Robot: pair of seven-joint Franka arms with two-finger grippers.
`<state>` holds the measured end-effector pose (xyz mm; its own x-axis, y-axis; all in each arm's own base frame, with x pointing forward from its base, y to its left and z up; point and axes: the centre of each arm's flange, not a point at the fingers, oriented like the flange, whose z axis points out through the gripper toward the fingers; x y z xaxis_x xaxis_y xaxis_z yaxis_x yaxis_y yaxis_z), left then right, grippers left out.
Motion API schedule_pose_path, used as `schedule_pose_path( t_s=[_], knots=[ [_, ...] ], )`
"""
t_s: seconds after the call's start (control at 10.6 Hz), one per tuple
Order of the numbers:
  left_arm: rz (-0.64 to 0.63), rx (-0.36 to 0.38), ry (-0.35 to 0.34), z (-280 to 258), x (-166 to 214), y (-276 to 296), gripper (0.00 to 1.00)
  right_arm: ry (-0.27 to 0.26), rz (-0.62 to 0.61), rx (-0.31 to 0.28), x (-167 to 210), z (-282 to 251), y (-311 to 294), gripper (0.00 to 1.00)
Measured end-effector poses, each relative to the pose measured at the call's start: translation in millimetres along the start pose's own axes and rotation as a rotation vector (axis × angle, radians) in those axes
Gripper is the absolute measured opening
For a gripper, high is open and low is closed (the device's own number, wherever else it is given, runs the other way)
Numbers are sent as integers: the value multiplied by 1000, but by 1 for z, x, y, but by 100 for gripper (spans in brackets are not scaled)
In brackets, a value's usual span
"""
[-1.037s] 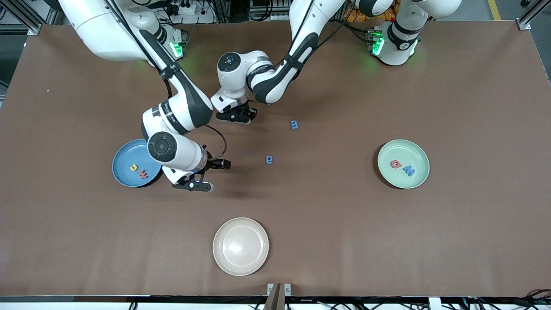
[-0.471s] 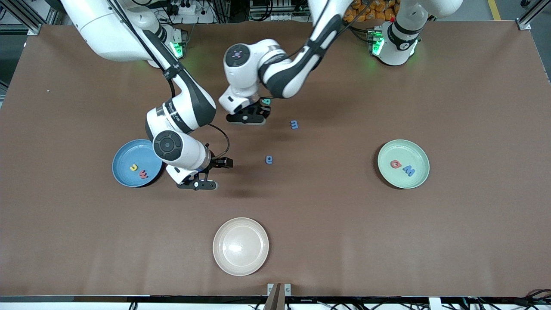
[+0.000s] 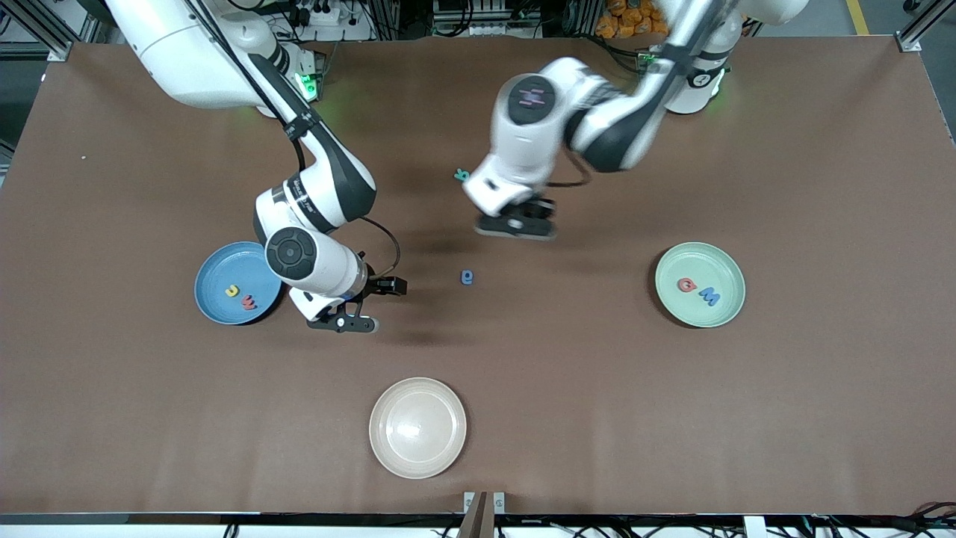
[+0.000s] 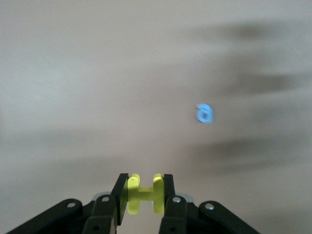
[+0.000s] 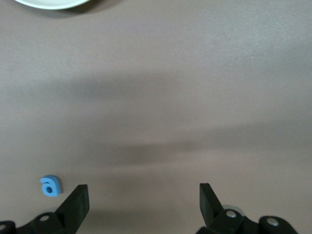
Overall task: Sort upper and lower case letters into plates
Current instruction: 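Carry the yellow H into the green plate with the left gripper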
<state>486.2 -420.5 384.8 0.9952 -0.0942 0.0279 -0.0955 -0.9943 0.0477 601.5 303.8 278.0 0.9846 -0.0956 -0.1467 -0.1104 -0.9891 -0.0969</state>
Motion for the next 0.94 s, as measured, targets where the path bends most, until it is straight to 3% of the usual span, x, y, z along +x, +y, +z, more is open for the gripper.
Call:
schedule_pose_path(
  t_s=[0.19,0.47,0.75,0.94],
  knots=[
    [-4,40,-20,-7,26,-81,33,14,-21,32,-9,3,-22,100],
    [-14,201,-62,28,38,-184,33,74,-49,85,-30,8,-73,100],
    [-10,325,-98,59,32,-247,33,46,-1,73,-55,42,-104,100],
    [7,331,-94,70,31,-274,33,34,20,66,-61,52,-111,100]
  ],
)
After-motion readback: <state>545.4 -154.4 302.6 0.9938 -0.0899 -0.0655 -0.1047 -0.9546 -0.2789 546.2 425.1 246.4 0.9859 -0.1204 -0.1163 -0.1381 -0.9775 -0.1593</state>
